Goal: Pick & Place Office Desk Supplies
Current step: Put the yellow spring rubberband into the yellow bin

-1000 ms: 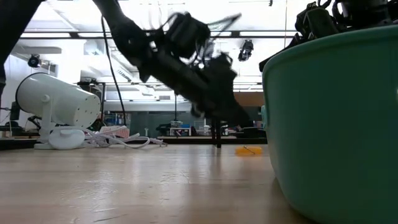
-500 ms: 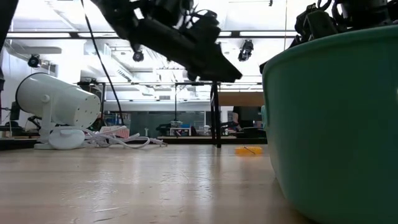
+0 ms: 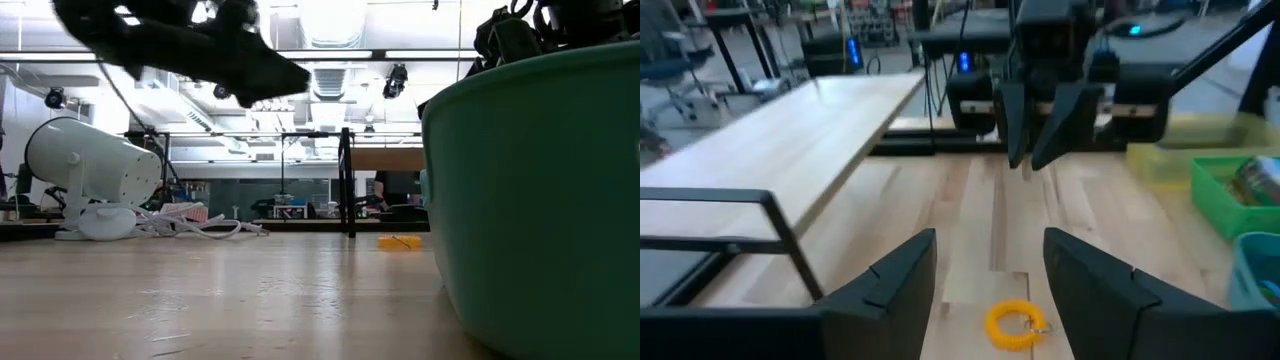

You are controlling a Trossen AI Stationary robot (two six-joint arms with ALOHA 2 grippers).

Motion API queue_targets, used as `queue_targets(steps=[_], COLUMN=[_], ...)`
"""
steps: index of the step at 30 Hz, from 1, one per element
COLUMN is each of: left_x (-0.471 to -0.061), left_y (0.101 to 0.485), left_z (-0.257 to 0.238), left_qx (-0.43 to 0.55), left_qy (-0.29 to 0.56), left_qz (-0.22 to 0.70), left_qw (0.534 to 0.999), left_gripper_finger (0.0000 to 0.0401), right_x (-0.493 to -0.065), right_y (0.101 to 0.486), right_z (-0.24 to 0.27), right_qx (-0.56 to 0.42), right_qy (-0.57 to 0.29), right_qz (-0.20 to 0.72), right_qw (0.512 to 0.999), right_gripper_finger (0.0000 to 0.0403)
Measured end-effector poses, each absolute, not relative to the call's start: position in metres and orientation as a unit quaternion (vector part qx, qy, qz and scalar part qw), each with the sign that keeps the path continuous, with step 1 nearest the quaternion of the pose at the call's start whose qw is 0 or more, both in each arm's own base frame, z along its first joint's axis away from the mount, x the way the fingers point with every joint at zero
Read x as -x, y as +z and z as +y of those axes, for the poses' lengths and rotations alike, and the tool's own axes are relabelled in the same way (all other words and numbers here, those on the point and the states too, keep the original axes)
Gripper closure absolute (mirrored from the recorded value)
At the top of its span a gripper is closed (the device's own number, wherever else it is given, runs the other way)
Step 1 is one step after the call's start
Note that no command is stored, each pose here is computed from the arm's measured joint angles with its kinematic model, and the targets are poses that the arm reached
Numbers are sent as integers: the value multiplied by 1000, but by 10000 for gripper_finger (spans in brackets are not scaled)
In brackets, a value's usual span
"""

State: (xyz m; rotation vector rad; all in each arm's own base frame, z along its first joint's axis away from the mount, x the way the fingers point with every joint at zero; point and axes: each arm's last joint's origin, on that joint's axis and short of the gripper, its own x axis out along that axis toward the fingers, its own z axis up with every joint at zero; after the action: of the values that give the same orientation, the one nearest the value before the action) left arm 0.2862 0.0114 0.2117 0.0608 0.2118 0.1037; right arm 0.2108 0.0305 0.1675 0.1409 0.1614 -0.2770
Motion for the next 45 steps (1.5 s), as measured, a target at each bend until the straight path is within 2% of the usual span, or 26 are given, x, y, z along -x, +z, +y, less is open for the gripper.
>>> queue_targets(steps=[6, 13, 45], left_x=[-240, -210, -206], left_y=[225, 232, 227], left_z=[10, 9, 9], left_qx=[-27, -7, 2], left_qy=[54, 55, 55], left_qz=[58, 18, 20], left_qw=[997, 998, 998], left_gripper_finger=[212, 212, 212], right_x=[-211, -211, -211], right_y=[167, 167, 167], right_z=[31, 31, 31], right_qx=[-70, -70, -70], right_qy=[-138, -138, -138], right_qz=[80, 80, 80], right_qw=[985, 985, 985], right_gripper_finger=[335, 335, 335])
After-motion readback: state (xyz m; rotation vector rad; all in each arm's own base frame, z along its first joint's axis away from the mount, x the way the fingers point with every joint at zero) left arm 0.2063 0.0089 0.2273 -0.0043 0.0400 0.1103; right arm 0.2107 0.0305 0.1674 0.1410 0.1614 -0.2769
